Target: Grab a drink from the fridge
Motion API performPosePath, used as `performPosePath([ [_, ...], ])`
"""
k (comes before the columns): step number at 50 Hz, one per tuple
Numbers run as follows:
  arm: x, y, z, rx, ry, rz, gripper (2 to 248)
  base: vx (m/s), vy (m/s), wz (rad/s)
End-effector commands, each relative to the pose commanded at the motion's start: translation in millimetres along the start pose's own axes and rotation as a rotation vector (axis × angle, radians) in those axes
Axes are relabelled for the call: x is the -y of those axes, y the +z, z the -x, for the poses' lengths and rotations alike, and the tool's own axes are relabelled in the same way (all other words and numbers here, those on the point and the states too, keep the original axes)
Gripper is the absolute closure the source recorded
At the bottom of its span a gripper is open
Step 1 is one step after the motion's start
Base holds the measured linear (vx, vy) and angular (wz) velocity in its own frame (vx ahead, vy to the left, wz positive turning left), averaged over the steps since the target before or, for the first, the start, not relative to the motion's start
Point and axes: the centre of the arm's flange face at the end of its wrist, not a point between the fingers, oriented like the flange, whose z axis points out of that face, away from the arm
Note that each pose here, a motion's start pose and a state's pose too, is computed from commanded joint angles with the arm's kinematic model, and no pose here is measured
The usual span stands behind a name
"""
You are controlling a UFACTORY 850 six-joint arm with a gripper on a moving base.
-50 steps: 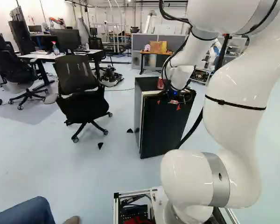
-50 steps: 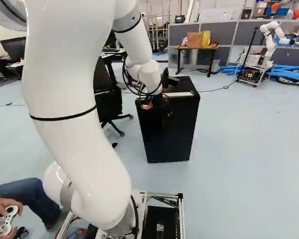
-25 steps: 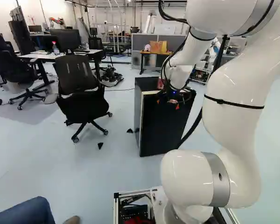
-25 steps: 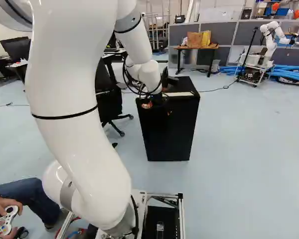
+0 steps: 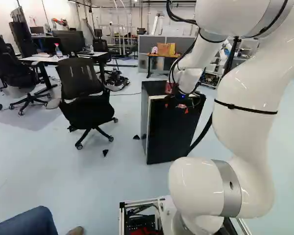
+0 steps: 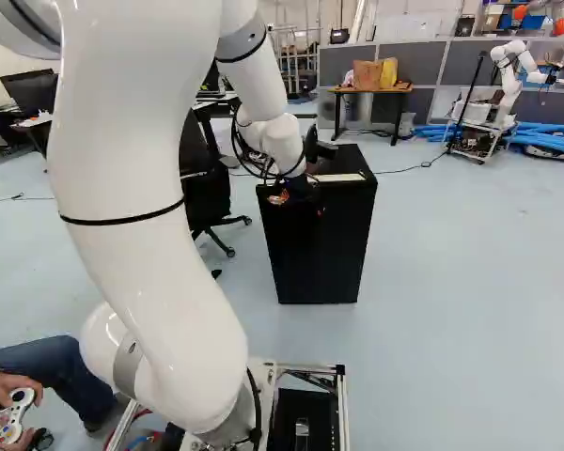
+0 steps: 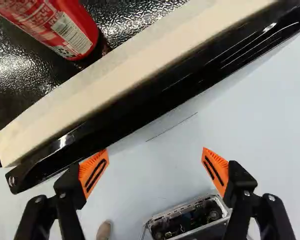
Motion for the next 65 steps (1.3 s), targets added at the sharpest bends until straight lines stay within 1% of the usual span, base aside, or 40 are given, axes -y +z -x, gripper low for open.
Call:
performPosePath([
  [11,0.0,0,-2.0,-0.022,0.000,0.000,3,0.000,0.000,0.000],
  [20,-0.8,-1,-0.6,-0.022,0.001,0.001,3,0.000,0.000,0.000],
  [36,-9.1,-13,21.4,-0.012,0.007,0.006,3,0.000,0.000,0.000],
  [41,-11.8,-18,28.8,-0.018,0.009,0.008,3,0.000,0.000,0.000],
  [45,-13.7,-22,33.9,-0.035,0.010,0.009,3,0.000,0.000,0.000],
  [50,-14.9,-26,39.6,-0.069,0.008,0.009,3,0.000,0.000,0.000],
  [65,-8.0,-40,52.7,-0.210,-0.016,-0.003,3,0.000,0.000,0.000],
])
